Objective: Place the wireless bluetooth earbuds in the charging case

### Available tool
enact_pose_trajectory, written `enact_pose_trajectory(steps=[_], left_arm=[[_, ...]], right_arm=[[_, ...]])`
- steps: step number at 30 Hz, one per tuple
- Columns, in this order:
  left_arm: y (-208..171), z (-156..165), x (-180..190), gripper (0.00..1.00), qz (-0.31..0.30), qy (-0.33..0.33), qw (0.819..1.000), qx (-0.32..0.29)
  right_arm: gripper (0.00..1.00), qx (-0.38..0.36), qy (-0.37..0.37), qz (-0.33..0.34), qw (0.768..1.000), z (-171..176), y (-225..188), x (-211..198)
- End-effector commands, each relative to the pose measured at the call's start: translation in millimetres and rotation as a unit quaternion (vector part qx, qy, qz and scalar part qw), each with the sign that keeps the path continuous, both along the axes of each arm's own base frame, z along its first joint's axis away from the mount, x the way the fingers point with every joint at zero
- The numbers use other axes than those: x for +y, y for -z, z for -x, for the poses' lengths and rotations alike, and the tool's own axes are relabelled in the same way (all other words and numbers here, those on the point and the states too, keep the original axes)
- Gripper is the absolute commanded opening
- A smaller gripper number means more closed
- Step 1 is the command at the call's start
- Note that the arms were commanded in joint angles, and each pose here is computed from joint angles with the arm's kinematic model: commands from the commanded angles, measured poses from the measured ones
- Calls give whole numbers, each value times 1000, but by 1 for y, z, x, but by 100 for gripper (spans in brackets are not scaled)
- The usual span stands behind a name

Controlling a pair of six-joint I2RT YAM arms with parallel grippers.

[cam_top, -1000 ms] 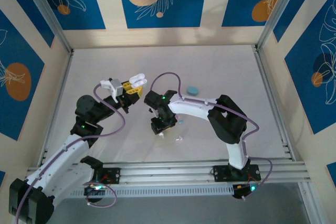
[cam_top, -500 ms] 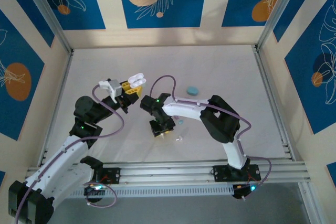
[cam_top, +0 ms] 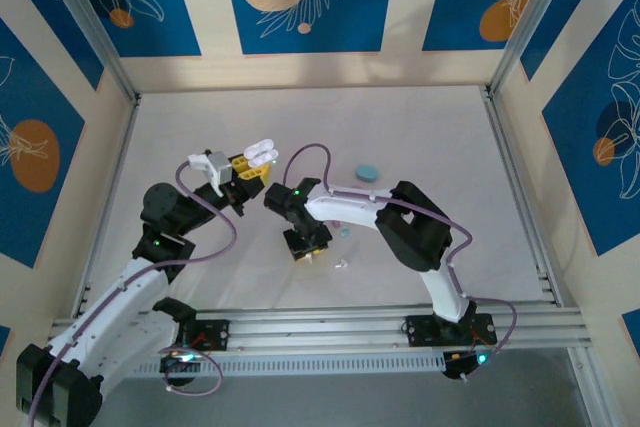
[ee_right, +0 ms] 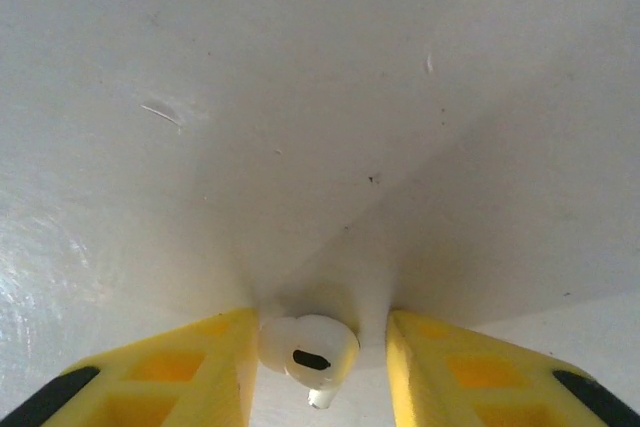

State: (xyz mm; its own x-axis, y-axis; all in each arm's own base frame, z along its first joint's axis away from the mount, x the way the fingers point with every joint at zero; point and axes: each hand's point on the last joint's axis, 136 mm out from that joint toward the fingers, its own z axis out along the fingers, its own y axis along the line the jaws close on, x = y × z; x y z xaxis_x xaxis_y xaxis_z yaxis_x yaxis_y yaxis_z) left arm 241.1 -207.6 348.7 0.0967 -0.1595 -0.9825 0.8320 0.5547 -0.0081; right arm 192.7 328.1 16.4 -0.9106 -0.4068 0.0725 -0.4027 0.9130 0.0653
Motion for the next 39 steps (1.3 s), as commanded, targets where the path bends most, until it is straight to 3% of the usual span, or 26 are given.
enact_pose_trajectory(steps=[1, 13, 22, 31, 34, 39], left_arm=[[-9, 3, -1, 15, 3, -1, 1000, -16], [-9, 2, -1, 15, 3, -1, 1000, -16], [-8, 3, 1, 15, 2, -6, 1000, -14], [-5, -2, -4, 15, -2, 2, 1000, -3], [-2, -5, -8, 16, 2, 10, 1000, 10], [7, -11, -19, 16, 6, 29, 999, 34]], right_arm=[[37, 5, -4, 19, 1000, 5, 8, 1], [35, -6, -4, 50, 999, 5, 16, 2], [30, -35, 17, 8, 999, -11, -11, 2], [30, -145, 70, -90, 983, -59, -95, -35], [30, -198, 106, -138, 965, -79, -136, -57], [30, -321, 137, -213, 913, -103, -222, -89]])
